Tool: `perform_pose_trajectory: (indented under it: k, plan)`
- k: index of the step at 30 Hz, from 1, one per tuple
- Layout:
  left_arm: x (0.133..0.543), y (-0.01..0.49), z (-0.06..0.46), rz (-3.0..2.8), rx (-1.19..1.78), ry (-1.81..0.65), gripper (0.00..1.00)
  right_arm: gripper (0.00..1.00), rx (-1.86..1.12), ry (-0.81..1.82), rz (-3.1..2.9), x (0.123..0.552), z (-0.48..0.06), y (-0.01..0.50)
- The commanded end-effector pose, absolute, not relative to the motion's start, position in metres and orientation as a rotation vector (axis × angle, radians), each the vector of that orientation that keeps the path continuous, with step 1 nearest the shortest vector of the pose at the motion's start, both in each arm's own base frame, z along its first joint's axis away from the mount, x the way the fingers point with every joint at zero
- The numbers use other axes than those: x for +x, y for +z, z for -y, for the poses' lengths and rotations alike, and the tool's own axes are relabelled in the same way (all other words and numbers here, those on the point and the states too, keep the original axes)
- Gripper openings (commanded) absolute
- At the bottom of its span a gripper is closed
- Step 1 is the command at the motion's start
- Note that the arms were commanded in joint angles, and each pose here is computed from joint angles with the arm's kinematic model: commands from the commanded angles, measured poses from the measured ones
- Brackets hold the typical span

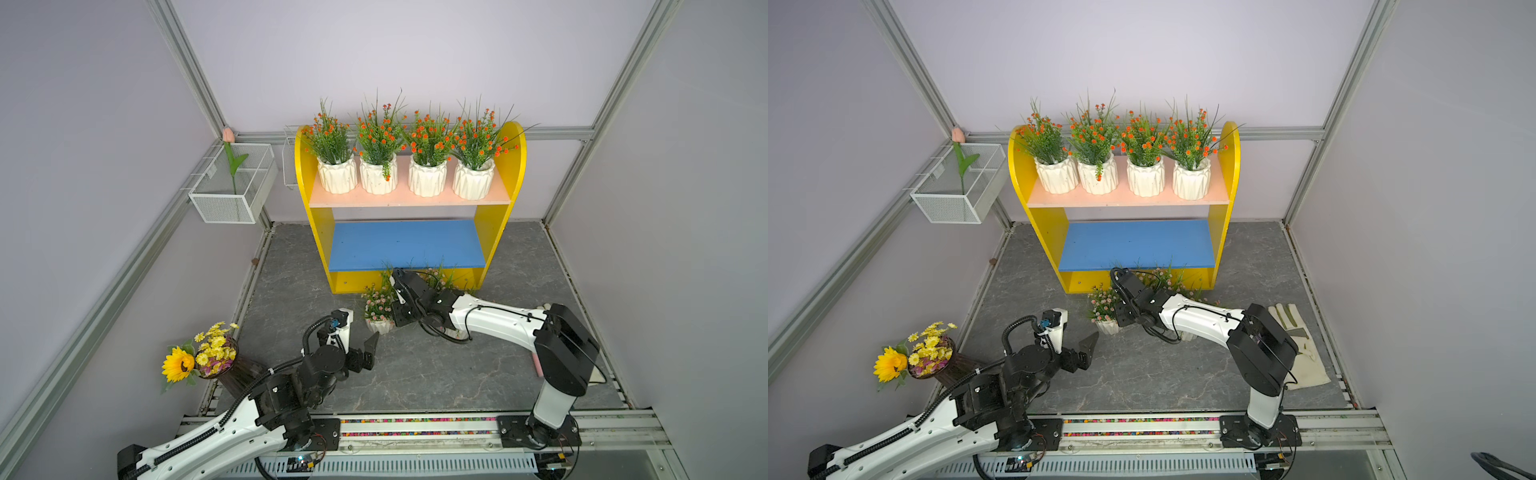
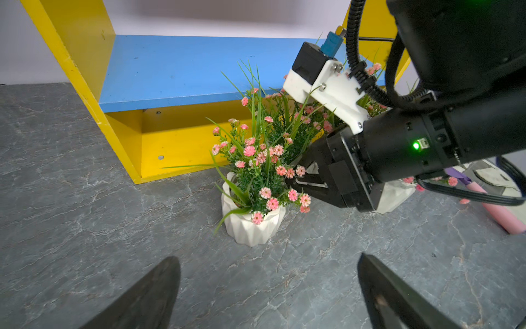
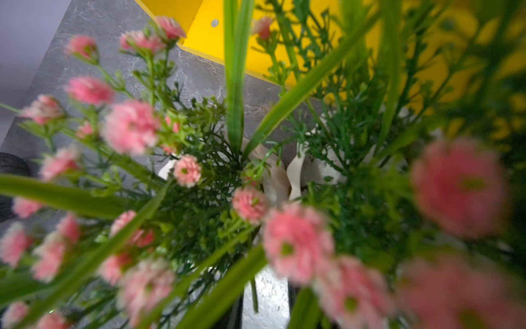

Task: Place the baby's breath potted plants on the rack by color
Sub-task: Pick up the baby's breath potted plant from the center of the board.

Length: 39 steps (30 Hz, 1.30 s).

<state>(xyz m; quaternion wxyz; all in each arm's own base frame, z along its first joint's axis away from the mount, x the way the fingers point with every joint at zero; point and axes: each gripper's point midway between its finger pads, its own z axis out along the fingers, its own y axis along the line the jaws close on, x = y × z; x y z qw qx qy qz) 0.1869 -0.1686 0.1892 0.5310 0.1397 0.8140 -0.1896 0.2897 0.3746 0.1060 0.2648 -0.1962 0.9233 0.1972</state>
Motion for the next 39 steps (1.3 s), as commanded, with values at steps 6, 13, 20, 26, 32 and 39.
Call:
perform_pose_trajectory:
  k: [6,13,20,26,32,39]
  plan:
    - [0.184,0.197,0.163,-1.952,0.314,-0.460,1.00,0.28,-0.503,0.518,-2.524,0.298,-0.385,0.093]
    - [0.185,0.198,0.162,-1.950,0.315,-0.453,1.00,0.24,-0.512,0.501,-2.556,0.299,-0.388,0.082]
    - [0.185,0.199,0.161,-1.950,0.311,-0.453,1.00,0.24,-0.554,0.481,-2.602,0.298,-0.392,0.071]
    - [0.184,0.200,0.159,-1.945,0.303,-0.455,1.00,0.15,-0.593,0.464,-2.635,0.294,-0.393,0.066]
    - [0.183,0.204,0.156,-1.931,0.286,-0.470,1.00,0.12,-0.632,0.469,-2.630,0.288,-0.389,0.079]
    - [0.183,0.205,0.157,-1.922,0.276,-0.489,1.00,0.10,-0.685,0.508,-2.600,0.274,-0.377,0.109]
